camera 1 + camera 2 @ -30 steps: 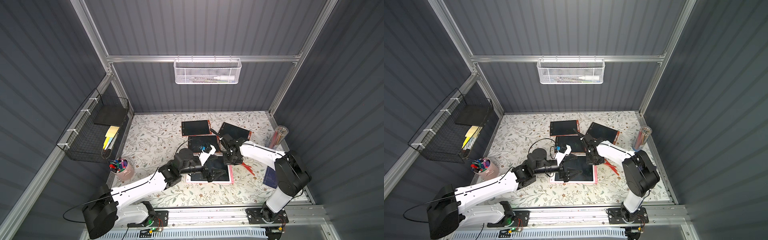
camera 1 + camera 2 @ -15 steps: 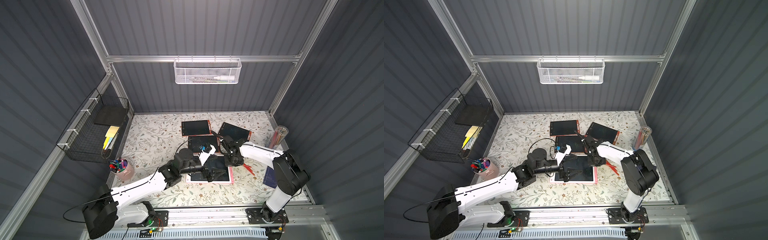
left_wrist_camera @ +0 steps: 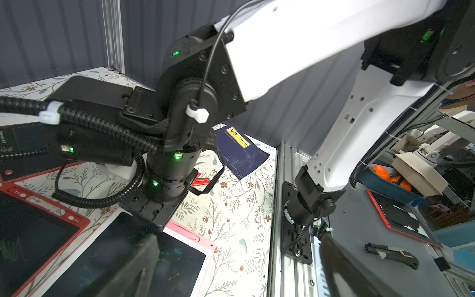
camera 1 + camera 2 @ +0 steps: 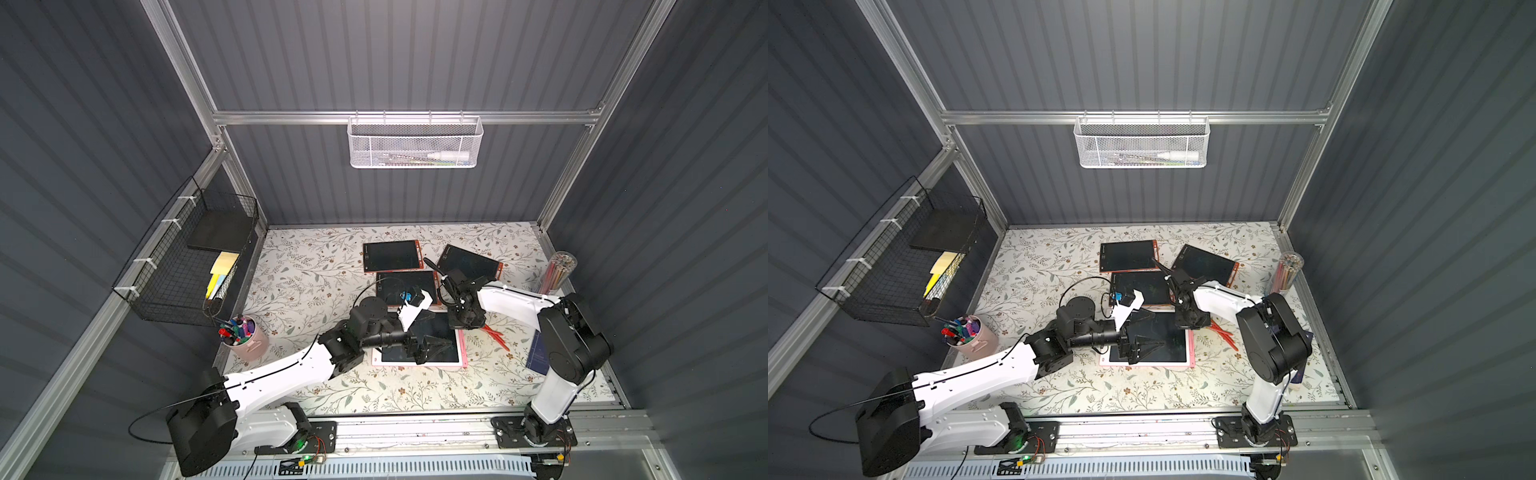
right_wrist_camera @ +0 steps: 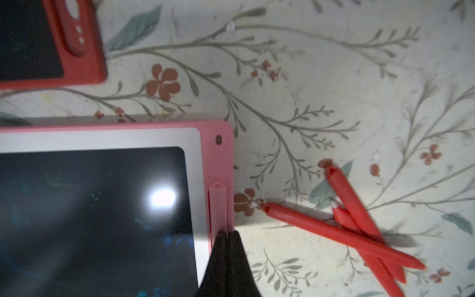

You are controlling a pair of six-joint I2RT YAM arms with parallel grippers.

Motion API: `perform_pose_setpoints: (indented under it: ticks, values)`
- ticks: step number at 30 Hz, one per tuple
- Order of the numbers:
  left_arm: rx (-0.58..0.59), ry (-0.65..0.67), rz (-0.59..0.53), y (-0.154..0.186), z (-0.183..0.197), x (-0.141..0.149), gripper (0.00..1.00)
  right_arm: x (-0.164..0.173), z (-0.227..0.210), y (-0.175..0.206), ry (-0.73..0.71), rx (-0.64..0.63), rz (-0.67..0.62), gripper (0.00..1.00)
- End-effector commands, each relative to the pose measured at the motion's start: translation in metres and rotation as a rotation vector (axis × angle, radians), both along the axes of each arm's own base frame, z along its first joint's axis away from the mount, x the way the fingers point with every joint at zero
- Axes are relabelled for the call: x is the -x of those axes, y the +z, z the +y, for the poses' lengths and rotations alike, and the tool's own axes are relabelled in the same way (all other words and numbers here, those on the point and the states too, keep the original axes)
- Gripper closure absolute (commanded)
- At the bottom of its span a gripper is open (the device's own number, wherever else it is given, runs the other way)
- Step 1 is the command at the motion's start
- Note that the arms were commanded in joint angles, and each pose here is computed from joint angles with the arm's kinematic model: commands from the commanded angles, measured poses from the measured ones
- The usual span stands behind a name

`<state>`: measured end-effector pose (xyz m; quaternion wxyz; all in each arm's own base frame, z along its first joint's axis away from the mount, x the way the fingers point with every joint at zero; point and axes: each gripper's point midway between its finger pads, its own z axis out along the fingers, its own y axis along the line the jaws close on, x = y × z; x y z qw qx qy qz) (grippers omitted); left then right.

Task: Place the stylus back onto the writing tablet
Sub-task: Adjust the stylus on the writing tablet.

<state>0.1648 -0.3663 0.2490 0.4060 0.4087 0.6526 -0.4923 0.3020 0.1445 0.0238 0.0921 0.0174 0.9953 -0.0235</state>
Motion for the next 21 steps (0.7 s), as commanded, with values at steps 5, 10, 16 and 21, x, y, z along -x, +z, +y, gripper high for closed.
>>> perform_pose_setpoints:
  ticks: [5,10,16,21]
  values:
    - [-0.022,0.003,0.018,-0.009,-0.001,-0.001,0.01,-0.017,-0.001,-0.001,-0.029,-0.046,-0.008,1.0]
    - [-0.023,0.005,0.018,-0.009,-0.001,-0.001,0.01,-0.025,0.001,-0.001,-0.027,-0.067,-0.011,1.0]
    - [-0.021,0.005,0.013,-0.008,-0.001,-0.001,0.01,-0.036,0.001,0.005,-0.024,-0.068,-0.035,1.0]
    - [-0.016,0.011,0.01,-0.006,0.0,-0.001,0.01,-0.044,0.0,0.008,-0.031,-0.07,-0.045,1.0]
